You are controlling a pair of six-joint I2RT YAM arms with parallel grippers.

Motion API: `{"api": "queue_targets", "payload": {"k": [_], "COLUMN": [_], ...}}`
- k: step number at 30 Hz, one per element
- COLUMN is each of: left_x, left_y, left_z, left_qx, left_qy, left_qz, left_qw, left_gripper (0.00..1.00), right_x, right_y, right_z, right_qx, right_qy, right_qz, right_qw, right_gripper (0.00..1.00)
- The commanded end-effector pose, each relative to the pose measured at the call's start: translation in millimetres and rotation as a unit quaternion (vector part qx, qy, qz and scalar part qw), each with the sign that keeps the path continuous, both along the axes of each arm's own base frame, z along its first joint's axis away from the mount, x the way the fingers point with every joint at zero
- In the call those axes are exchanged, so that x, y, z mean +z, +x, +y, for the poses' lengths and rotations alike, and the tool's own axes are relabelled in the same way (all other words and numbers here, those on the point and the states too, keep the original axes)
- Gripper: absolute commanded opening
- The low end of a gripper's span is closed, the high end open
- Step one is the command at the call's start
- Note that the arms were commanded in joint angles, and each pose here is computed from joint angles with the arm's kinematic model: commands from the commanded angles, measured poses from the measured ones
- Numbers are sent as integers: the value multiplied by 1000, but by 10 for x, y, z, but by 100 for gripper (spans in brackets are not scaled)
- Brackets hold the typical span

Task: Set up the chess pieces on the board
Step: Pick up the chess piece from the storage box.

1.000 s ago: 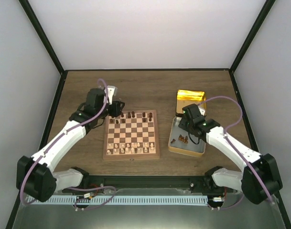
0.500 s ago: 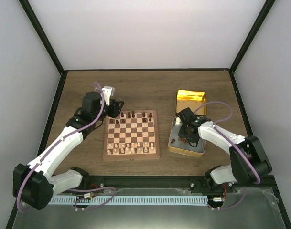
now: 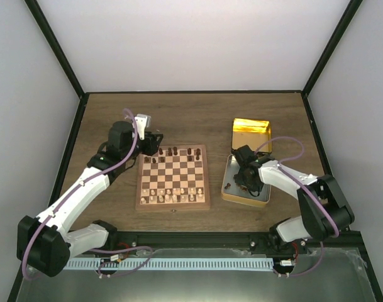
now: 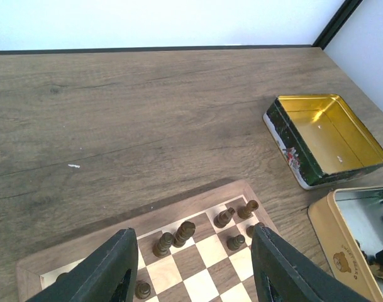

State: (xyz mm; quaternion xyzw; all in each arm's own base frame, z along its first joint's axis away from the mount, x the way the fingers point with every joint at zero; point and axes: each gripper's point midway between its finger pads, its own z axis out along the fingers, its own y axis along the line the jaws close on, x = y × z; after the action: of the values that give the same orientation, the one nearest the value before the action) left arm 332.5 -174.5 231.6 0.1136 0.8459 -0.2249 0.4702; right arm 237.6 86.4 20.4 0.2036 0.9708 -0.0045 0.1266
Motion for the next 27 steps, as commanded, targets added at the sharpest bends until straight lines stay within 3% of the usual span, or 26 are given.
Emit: {"api": "queue_targets", "payload": {"k": [1,6,11,17,27], "left_x": [51,43,56,44,0], "left_y": [6,7,3,-36,-217], "left_z": [-4,-9,-41,-175,-621], "left_qx": [-1,-2,-8,-35,-120], "left_qy": [-9,-10,-19,-52,-184], "left_qz": [-11,-10,-10,11,69], "left_qw": [1000,1000,1000,998,973], "left_gripper": [52,52,53,57,61], "right_x": [-102,-20,404,1028,1355], "right_y": [-38,81,431,767,840], "right_z": [-73,-54,-37,87,503], "right_qx": [-8,-6,-19,-45,-40], "right_qy": [-15,-14,-2,61,215], "right_qz": [12,-14,-126,-256,-302], "right_qw": [1000,1000,992,964,928], "right_gripper": [23,8,8,8,7]}}
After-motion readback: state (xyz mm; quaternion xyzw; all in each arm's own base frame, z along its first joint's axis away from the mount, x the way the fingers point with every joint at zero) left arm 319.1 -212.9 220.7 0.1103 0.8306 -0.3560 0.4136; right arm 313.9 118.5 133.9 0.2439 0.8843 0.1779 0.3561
